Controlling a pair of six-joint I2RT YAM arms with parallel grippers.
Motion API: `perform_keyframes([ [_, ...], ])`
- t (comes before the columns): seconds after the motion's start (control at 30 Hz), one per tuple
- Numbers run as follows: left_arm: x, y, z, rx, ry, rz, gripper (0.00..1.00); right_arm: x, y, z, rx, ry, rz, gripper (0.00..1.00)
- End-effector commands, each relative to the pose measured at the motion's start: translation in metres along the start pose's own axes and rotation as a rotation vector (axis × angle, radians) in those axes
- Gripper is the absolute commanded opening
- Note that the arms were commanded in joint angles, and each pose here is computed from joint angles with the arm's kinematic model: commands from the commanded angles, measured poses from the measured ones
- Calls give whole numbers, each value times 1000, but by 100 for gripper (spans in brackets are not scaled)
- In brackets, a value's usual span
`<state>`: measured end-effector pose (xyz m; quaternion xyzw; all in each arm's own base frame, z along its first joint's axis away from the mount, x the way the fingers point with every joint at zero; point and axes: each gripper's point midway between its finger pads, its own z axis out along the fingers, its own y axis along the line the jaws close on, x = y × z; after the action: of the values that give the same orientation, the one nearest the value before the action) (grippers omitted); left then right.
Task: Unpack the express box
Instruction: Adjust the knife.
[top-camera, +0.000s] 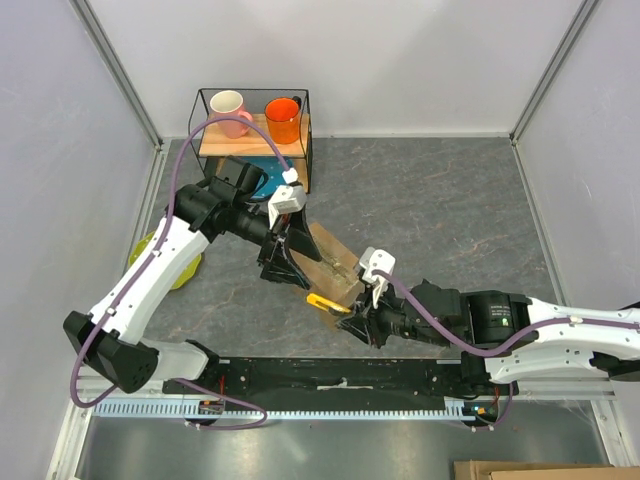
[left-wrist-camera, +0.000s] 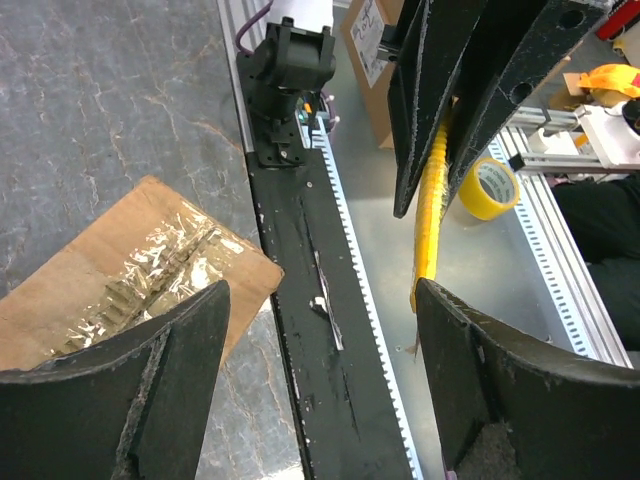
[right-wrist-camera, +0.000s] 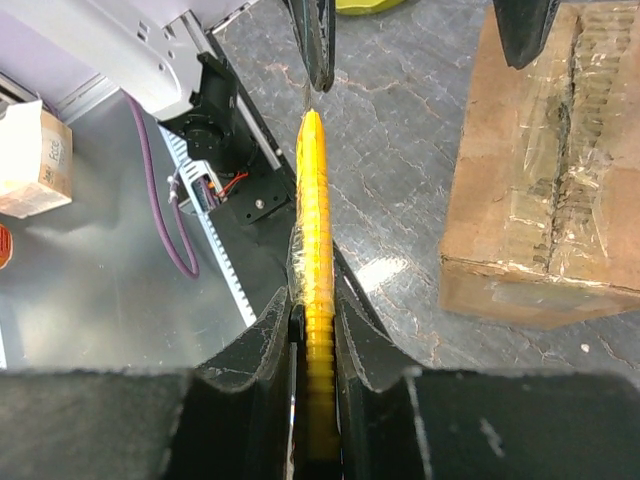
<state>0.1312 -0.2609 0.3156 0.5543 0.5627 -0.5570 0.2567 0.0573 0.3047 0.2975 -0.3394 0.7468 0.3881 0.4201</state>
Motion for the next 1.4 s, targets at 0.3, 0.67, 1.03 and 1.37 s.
perform_keyframes([
  [0.3,-27,-17,-14,30,-49,99,82,-1,6,-1,-13,73,-79,0],
  [0.67,7,-28,-6,63,43,47,83,-44,0,-6,60,-30,-143,0],
  [1.03,5,-27,-6,36,58,76,57,-43,3,2,62,-8,-158,0],
  [1.37,20,-41,8,138,102,16,12,-71,9,5,67,-97,-165,0],
])
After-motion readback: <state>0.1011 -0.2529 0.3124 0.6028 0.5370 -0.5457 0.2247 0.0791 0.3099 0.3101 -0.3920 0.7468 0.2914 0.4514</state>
